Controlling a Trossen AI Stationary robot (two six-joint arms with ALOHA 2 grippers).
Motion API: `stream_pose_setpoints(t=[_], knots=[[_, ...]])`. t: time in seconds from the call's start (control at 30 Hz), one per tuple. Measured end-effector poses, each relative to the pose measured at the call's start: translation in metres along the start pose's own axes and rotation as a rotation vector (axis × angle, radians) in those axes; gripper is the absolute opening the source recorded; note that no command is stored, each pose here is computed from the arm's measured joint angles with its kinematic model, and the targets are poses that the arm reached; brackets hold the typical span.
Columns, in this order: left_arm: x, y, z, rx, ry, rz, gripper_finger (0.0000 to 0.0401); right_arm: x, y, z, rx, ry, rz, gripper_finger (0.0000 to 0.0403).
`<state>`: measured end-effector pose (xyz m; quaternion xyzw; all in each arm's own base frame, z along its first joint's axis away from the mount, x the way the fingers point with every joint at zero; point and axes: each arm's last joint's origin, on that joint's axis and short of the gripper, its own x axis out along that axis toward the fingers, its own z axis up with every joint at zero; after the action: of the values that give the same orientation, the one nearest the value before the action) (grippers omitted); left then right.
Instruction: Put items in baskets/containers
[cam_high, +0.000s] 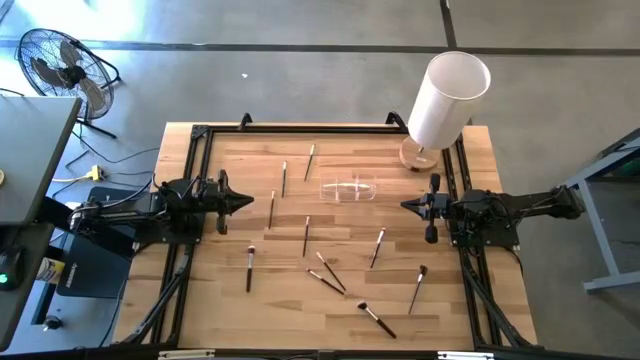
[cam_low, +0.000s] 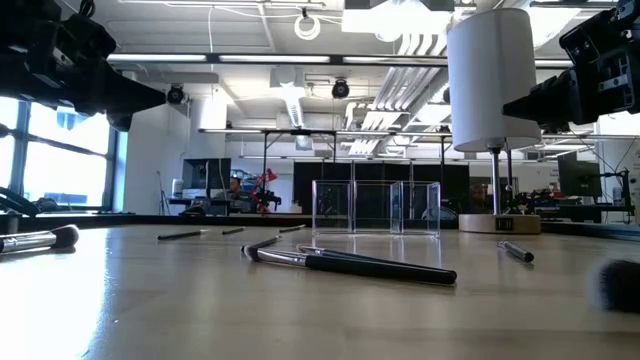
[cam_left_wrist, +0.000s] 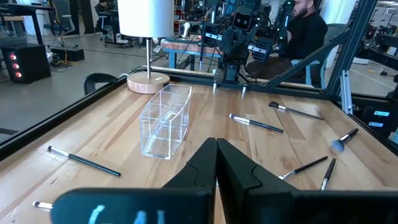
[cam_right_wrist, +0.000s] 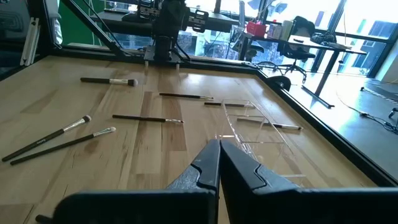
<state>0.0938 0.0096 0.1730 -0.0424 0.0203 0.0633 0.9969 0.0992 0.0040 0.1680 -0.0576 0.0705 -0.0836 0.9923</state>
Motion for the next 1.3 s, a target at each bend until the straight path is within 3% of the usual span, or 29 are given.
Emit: stream_pose_setpoints(t=[1.3], knots=[[0.0000,0.0000,0.0000,0.000,0.000,0.000,0.0003,0.0000,0.0000,0.0000,0.000,0.000,0.000,0.0005]])
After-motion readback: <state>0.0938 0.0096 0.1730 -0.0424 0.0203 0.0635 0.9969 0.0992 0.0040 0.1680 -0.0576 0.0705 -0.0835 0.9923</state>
